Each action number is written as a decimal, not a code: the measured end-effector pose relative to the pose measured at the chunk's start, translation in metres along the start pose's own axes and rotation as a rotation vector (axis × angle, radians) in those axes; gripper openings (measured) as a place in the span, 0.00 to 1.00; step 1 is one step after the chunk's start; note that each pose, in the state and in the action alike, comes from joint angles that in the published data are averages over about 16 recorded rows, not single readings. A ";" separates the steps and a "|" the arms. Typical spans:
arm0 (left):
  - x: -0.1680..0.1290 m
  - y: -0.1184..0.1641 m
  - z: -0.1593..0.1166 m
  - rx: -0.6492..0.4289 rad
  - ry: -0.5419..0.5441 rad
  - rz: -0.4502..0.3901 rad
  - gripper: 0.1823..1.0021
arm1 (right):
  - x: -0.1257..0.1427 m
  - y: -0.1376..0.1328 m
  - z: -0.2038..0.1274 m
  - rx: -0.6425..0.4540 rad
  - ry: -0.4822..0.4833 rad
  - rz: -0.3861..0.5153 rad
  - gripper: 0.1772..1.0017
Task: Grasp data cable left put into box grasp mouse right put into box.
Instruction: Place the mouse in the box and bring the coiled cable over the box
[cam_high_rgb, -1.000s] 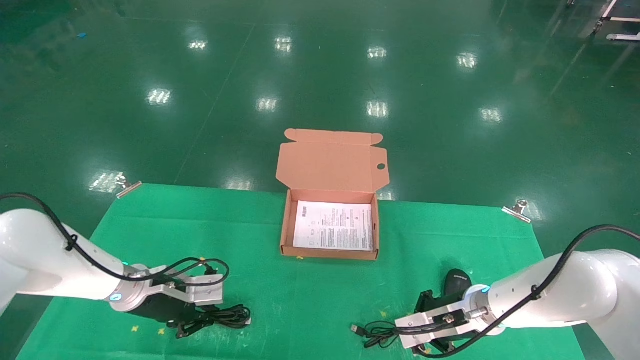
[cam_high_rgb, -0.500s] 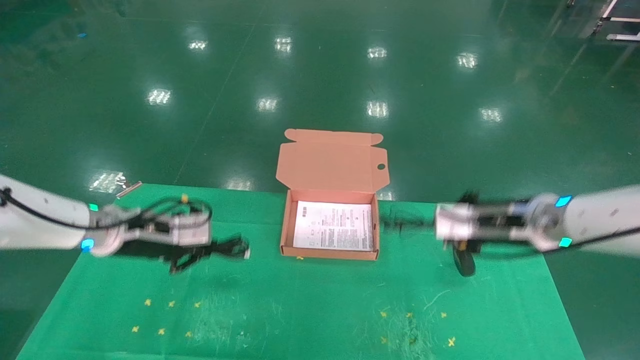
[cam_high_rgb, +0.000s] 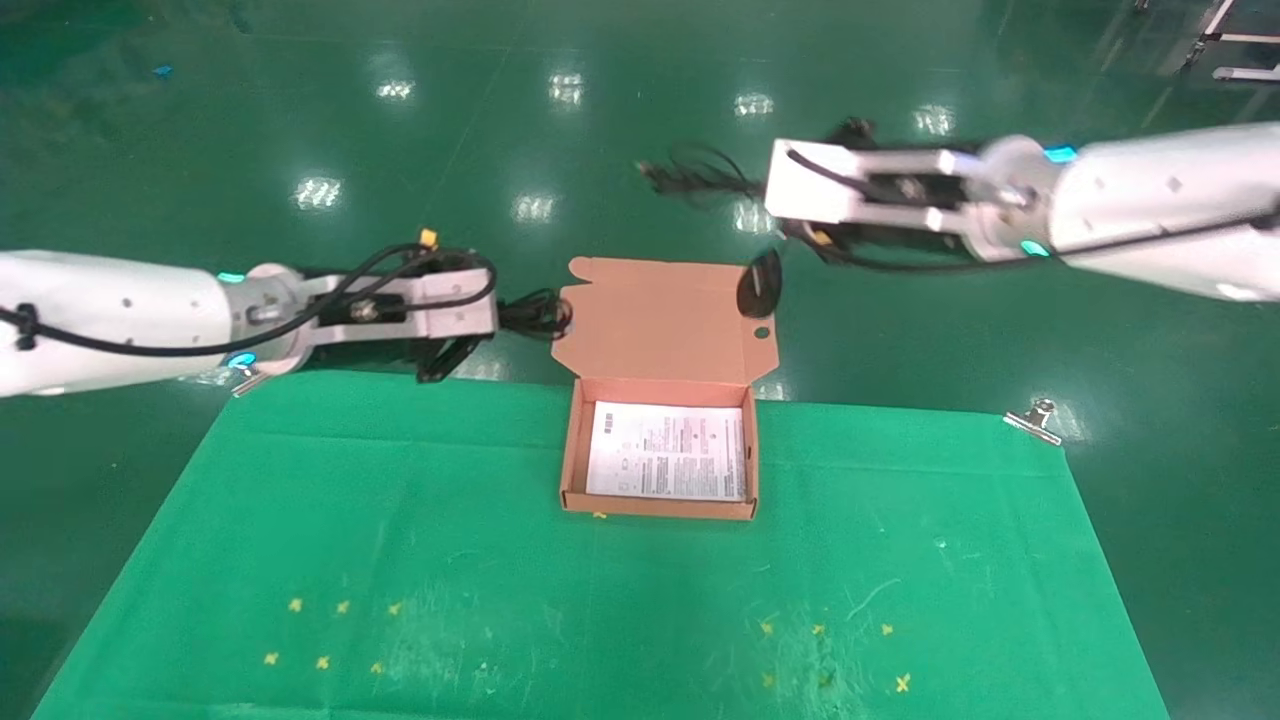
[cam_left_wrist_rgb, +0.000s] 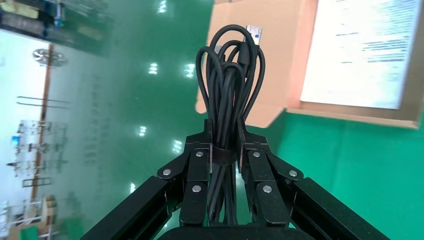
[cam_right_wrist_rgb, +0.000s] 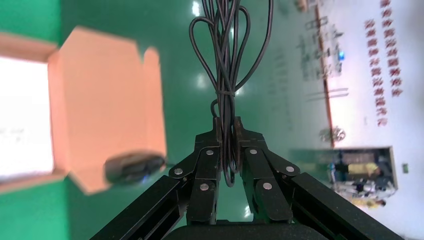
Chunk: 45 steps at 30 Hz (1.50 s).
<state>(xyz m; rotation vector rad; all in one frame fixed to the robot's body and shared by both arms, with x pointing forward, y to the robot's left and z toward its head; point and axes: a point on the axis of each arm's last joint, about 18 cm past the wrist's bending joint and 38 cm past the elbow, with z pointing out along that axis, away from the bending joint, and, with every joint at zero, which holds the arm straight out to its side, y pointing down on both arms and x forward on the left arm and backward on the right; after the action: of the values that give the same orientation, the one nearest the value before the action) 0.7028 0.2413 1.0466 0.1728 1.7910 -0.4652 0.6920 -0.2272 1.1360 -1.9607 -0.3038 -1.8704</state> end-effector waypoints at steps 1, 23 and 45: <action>-0.002 -0.003 0.001 0.002 -0.009 0.004 0.10 | 0.004 -0.005 0.002 0.009 0.008 -0.003 0.05; -0.047 -0.026 0.006 -0.018 -0.140 0.015 0.10 | 0.039 -0.049 0.030 0.106 0.067 -0.008 0.05; 0.016 0.019 0.010 -0.190 -0.022 -0.049 0.10 | -0.041 -0.046 0.072 0.096 -0.087 0.045 0.05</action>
<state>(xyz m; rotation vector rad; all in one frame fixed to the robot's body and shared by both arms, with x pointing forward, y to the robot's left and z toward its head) 0.7144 0.2528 1.0253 -0.0090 1.8093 -0.3284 0.7343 -0.1493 1.1012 -1.9709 -0.3651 -1.7139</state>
